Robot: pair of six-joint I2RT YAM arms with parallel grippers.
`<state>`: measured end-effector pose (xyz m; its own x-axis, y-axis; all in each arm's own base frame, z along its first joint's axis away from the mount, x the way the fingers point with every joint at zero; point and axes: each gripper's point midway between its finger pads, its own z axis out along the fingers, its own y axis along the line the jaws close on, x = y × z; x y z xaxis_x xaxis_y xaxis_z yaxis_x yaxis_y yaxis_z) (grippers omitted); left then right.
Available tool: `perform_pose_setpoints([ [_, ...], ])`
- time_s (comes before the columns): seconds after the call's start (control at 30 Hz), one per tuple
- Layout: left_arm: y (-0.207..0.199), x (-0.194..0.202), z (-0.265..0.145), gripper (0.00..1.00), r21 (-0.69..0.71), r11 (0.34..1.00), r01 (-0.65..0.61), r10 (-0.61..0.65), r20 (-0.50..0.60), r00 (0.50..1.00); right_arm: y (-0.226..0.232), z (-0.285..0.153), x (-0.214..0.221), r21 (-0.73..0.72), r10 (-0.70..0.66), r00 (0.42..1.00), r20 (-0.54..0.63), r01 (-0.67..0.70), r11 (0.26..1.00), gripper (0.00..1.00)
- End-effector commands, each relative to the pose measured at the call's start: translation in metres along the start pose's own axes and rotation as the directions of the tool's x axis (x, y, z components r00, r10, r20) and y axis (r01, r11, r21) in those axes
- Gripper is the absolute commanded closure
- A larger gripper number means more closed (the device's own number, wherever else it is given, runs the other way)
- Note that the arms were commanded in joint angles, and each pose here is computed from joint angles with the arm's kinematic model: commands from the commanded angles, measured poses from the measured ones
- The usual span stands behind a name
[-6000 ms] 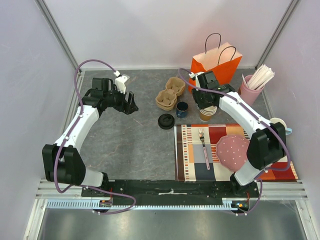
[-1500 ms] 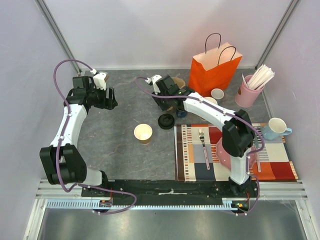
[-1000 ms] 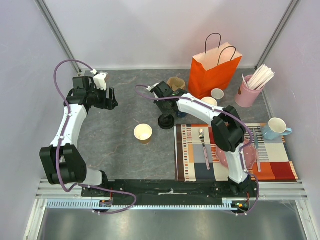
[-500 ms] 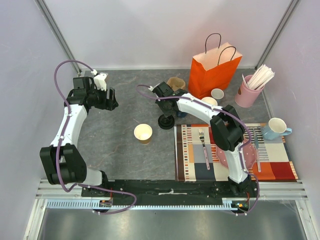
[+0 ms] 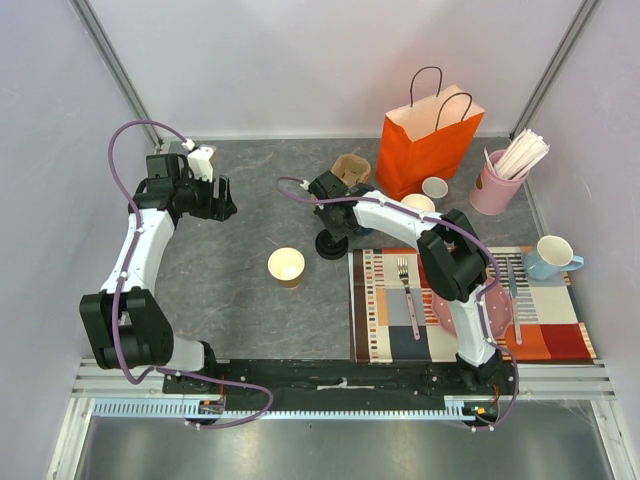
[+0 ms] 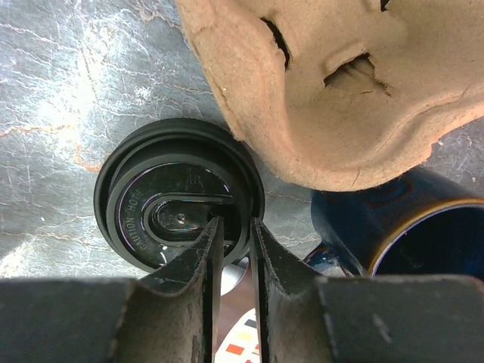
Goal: Pack the takeout coffee
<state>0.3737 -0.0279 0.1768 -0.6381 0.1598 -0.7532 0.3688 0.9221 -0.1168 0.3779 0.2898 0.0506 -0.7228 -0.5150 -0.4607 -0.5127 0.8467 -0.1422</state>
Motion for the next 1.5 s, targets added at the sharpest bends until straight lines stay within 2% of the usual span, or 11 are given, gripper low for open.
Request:
perform_pose_setpoints([
  [0.0,-0.004,-0.003,-0.001,0.21,0.027,0.999,-0.031,0.031,0.014,0.999,0.001,0.003,-0.006,-0.006,0.021,1.0,0.015,-0.021,1.0,0.74],
  [0.3,-0.004,-0.002,0.0,0.21,0.028,0.999,-0.033,0.032,0.011,0.999,-0.001,-0.01,-0.016,-0.016,0.035,0.998,0.05,-0.034,0.999,0.93],
  [0.37,-0.005,-0.003,0.0,0.21,0.032,0.999,-0.03,0.029,0.012,0.999,-0.002,-0.015,-0.018,-0.016,0.035,0.998,0.061,-0.034,0.999,1.0],
  [0.87,-0.005,-0.004,-0.001,0.22,0.036,0.999,-0.033,0.032,0.016,0.999,-0.01,-0.043,-0.04,0.001,0.023,0.991,0.131,-0.023,1.0,1.0],
  [1.0,-0.005,-0.004,0.0,0.22,0.038,0.999,-0.035,0.035,0.016,0.999,-0.003,-0.051,-0.045,-0.05,0.021,0.989,0.15,-0.014,0.999,1.0],
  [1.13,-0.006,-0.002,0.0,0.22,0.04,0.999,-0.035,0.034,0.012,0.999,-0.016,-0.053,-0.048,0.017,0.014,0.987,0.162,-0.017,1.0,1.0],
  [1.17,-0.006,-0.002,0.0,0.22,0.04,0.999,-0.035,0.035,0.013,0.999,-0.014,-0.05,-0.046,0.004,-0.002,0.988,0.154,0.001,1.0,1.0],
  [1.23,-0.006,-0.002,0.001,0.22,0.043,0.999,-0.03,0.03,0.013,0.999,0.011,-0.047,-0.04,-0.138,-0.019,0.991,0.136,0.038,0.99,1.0],
  [1.3,-0.006,-0.002,0.0,0.22,0.043,0.999,-0.032,0.032,0.014,0.999,0.024,-0.044,-0.038,-0.197,-0.02,0.99,0.137,0.047,0.979,1.0],
  [1.43,-0.007,-0.002,0.0,0.22,0.046,0.998,-0.035,0.034,0.014,0.999,-0.004,-0.032,-0.029,-0.021,-0.028,0.994,0.106,0.03,0.999,1.0],
  [1.47,-0.008,-0.001,0.0,0.22,0.05,0.998,-0.033,0.033,0.012,0.999,-0.001,-0.034,-0.031,-0.035,-0.032,0.993,0.113,0.037,0.999,1.0],
])
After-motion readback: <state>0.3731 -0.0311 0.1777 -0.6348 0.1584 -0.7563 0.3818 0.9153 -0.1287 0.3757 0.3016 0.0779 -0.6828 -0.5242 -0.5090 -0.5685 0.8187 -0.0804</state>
